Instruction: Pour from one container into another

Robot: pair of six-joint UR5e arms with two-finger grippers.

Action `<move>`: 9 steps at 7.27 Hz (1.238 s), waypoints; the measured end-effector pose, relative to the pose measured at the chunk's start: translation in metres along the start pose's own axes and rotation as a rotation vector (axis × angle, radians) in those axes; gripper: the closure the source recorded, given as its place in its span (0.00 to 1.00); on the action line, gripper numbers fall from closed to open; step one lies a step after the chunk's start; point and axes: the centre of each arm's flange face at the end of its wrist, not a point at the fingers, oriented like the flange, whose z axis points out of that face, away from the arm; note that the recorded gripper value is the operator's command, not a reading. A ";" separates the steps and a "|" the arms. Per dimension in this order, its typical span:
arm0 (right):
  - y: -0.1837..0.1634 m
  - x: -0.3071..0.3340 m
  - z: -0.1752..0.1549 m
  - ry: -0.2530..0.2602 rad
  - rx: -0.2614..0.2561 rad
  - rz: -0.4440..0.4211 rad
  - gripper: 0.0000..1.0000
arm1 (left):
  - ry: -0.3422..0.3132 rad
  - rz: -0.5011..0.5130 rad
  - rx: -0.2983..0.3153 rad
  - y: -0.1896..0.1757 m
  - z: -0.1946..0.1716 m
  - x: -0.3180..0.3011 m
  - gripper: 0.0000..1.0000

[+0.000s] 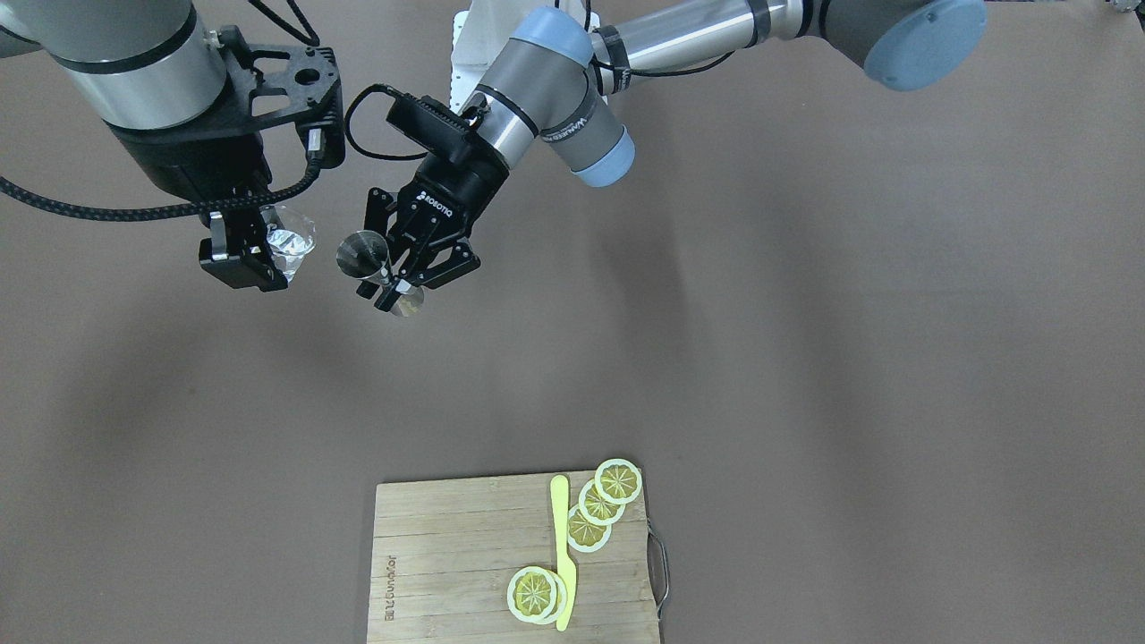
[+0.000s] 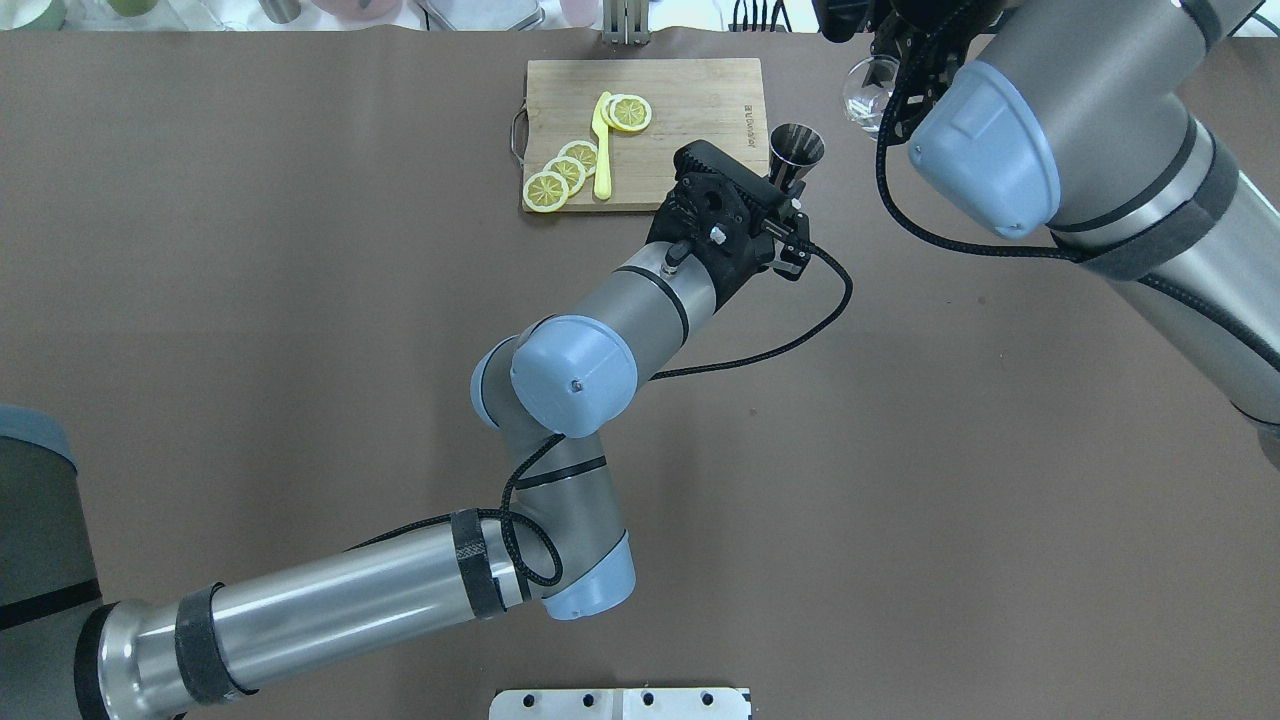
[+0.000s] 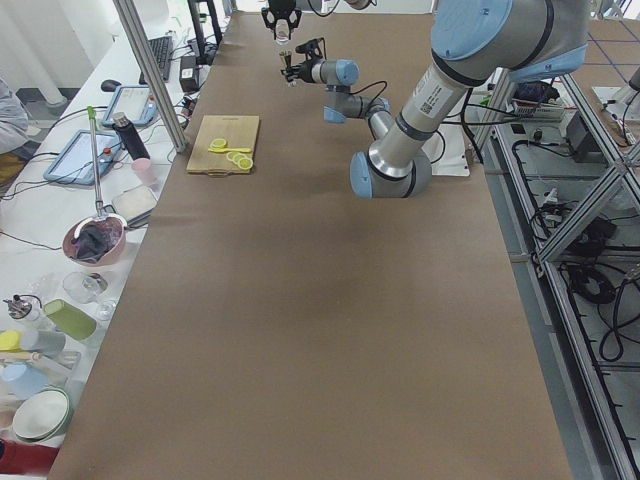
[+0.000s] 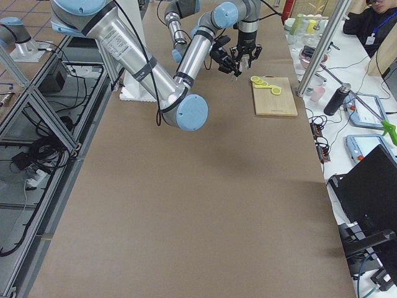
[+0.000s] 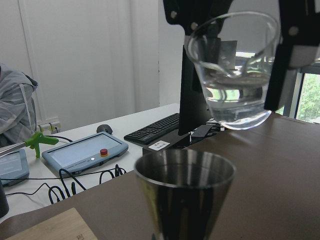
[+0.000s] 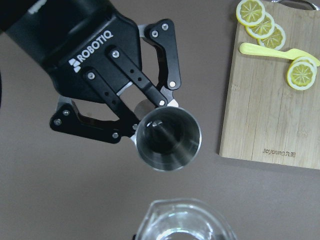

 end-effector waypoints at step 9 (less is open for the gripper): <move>-0.040 0.025 -0.015 -0.033 -0.246 -0.138 1.00 | -0.006 -0.001 0.003 0.000 0.000 -0.002 1.00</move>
